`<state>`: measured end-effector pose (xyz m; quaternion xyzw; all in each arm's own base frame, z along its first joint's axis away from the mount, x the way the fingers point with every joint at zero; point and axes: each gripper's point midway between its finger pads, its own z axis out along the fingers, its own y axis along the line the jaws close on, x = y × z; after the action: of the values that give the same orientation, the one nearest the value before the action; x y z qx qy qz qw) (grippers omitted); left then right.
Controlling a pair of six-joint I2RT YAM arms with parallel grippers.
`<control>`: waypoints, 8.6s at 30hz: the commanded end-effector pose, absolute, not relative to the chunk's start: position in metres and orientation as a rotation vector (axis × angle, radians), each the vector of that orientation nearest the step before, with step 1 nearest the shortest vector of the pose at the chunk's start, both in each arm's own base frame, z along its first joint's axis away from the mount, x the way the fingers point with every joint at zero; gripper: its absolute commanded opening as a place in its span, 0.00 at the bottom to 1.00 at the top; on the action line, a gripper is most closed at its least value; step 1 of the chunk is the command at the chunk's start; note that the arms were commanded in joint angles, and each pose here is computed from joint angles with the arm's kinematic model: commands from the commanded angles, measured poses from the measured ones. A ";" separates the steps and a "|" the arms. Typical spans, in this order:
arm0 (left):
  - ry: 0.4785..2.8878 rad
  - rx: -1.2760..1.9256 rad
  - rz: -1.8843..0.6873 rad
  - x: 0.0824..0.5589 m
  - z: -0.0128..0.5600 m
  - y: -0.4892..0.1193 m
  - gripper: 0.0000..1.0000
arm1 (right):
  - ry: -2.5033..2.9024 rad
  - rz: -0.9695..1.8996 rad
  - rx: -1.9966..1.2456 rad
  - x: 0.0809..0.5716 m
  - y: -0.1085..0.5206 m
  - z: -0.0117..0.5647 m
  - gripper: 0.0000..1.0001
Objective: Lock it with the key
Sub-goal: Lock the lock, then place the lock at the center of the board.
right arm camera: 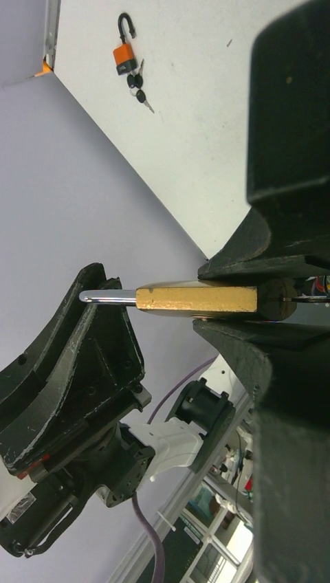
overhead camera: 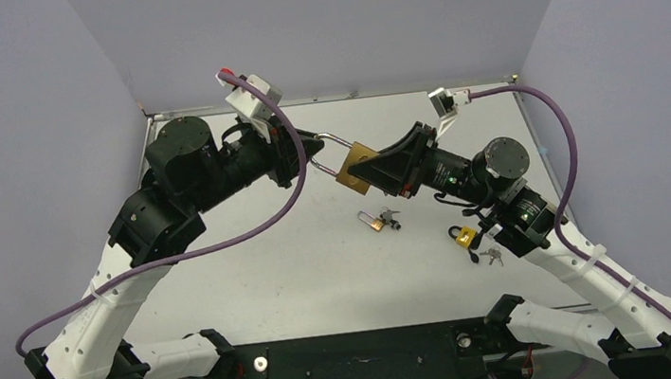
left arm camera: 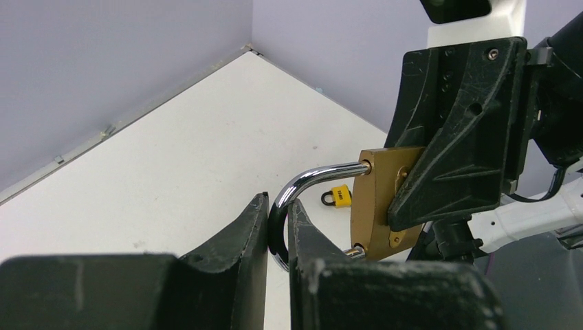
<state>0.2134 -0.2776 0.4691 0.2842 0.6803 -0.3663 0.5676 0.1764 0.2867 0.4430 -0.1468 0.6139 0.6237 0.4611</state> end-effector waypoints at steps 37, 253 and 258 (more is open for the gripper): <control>1.531 1.018 -1.305 0.107 0.457 -0.360 0.00 | 1.515 1.303 -0.380 0.219 0.341 0.453 0.00; 1.783 -0.117 -1.153 0.384 0.350 -0.216 0.00 | 2.214 0.904 -0.247 0.309 0.319 0.186 0.00; 1.963 -0.225 -1.071 0.407 0.259 -0.215 0.00 | 2.327 0.796 -0.204 0.325 0.330 0.134 0.00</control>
<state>0.3881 -0.2208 0.2707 -0.0763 0.7910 -0.4477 0.4099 0.3064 0.3298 0.1516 -0.0867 0.8729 0.3605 0.3171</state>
